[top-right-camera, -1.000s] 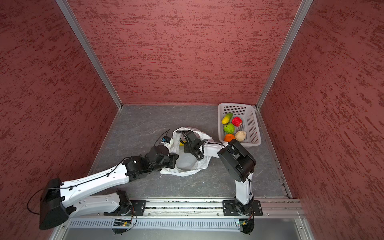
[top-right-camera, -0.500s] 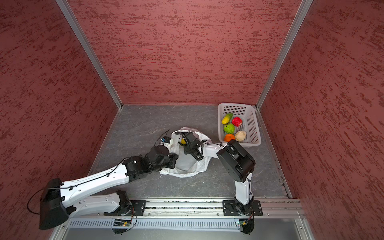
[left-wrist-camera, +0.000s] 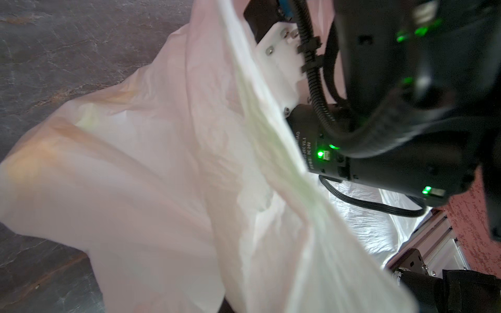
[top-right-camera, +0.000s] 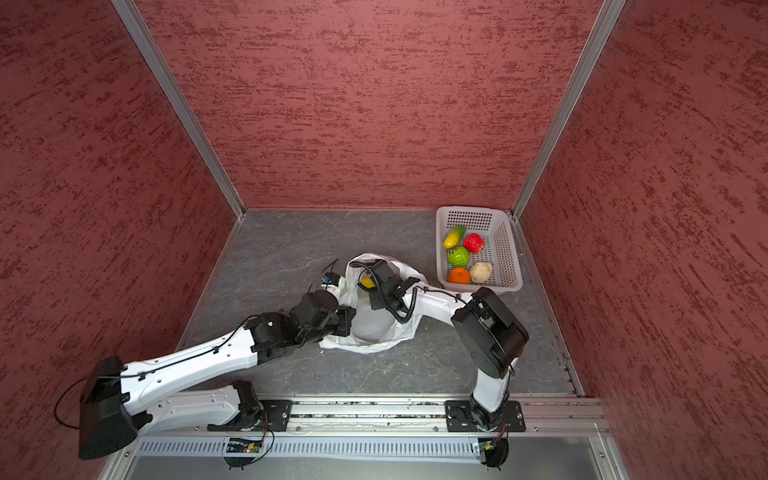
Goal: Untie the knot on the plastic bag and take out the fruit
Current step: 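Lift the yellow banana out of the bag with the right gripper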
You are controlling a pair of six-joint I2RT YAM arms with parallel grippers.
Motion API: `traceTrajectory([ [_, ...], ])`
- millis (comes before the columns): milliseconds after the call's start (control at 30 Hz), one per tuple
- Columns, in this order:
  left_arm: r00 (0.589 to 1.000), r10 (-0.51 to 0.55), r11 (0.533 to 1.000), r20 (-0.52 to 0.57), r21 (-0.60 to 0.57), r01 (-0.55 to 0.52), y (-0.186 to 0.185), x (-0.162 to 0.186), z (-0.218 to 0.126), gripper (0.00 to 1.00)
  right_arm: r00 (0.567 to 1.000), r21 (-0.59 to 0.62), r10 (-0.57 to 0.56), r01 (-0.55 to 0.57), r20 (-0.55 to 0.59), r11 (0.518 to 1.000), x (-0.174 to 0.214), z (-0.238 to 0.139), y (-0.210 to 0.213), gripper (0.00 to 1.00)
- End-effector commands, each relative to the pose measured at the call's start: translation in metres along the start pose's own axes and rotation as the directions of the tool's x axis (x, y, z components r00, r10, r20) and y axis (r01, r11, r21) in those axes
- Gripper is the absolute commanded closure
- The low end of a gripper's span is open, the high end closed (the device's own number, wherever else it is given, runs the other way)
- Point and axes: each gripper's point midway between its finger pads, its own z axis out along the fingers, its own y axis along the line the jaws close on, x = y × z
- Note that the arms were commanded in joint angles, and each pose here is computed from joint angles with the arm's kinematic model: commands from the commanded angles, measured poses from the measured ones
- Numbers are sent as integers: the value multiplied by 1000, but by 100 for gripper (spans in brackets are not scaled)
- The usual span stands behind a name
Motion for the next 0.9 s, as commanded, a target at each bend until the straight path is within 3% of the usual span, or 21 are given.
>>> traceTrajectory([
  [0, 1000, -3, 1000, 13, -11, 4, 4, -2, -2, 100, 1000, -22, 10, -11, -29, 1000, 8, -15, 5, 97],
  [400, 999, -30, 999, 35, -18, 30, 10, -19, -3, 100, 996, 16, 38, -37, -86, 999, 39, -64, 10, 100],
  [867, 998, -36, 999, 46, 0, 36, 9, -28, -2, 100, 991, 80, 107, -100, -78, 992, 57, -135, -6, 100],
])
